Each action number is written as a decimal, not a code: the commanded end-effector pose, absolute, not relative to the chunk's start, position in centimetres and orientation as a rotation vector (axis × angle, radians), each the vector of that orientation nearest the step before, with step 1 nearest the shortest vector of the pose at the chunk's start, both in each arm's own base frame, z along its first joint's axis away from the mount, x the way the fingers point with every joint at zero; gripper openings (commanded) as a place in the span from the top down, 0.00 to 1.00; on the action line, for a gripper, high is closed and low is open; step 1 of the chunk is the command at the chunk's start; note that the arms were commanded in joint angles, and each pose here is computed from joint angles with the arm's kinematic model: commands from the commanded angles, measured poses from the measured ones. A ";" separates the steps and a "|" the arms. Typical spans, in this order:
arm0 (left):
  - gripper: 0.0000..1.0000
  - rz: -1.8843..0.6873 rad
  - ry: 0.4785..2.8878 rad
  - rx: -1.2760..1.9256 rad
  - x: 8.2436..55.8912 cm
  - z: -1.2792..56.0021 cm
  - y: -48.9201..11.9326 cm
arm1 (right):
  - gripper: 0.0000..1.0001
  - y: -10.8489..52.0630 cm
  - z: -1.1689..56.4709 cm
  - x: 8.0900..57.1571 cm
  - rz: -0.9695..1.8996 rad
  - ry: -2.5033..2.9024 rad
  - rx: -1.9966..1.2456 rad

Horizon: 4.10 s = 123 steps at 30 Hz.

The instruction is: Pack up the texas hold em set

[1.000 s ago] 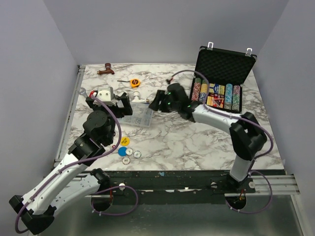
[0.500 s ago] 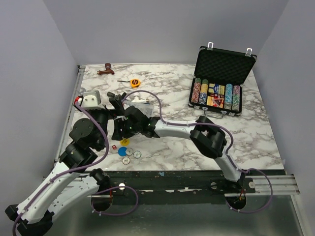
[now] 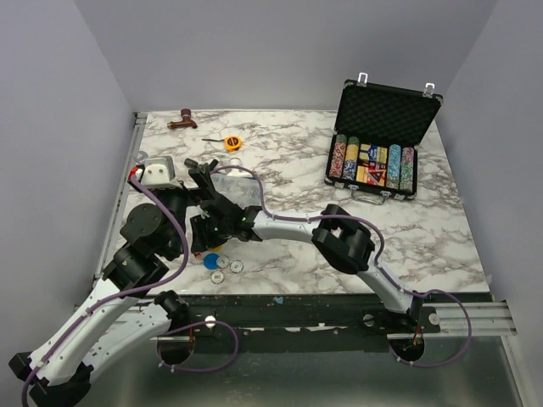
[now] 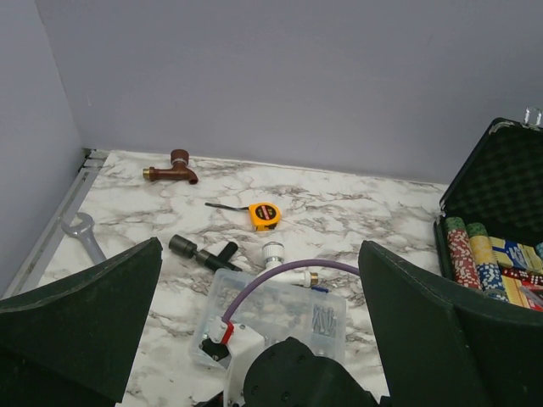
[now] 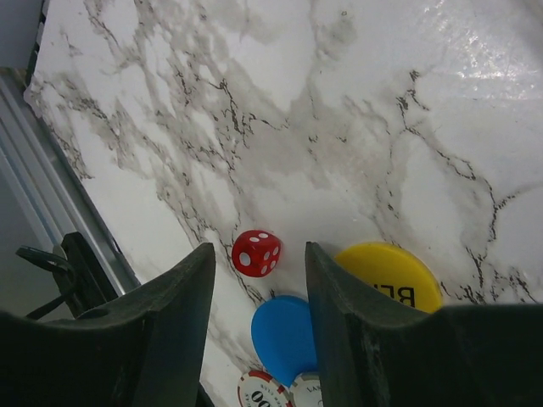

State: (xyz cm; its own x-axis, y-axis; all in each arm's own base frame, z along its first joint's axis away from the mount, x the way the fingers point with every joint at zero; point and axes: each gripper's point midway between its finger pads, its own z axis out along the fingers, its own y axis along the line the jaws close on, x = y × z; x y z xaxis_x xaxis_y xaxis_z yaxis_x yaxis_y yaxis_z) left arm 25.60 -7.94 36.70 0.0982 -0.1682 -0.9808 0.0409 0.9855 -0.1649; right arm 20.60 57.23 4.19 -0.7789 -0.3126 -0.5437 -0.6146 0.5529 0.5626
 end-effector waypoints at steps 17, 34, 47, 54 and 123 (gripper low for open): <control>0.01 -0.180 1.449 -0.110 25.5 37.5 -8.2 | 0.57 57.7 1.6 19.2 0.984 2.499 -0.809; 0.01 -0.186 1.447 -0.107 25.4 37.6 -8.2 | 0.60 56.7 0.9 19.9 0.874 2.544 -0.764; 0.01 -0.189 1.449 -0.105 25.5 37.5 -8.3 | 0.60 57.0 0.5 19.4 0.895 2.558 -0.799; 0.01 -0.191 1.448 -0.105 25.4 37.6 -8.3 | 0.61 57.0 0.1 18.9 0.893 2.580 -0.816; 0.01 -0.199 1.452 -0.100 25.4 37.5 -8.5 | 0.85 55.8 -0.6 19.1 0.626 2.549 -0.820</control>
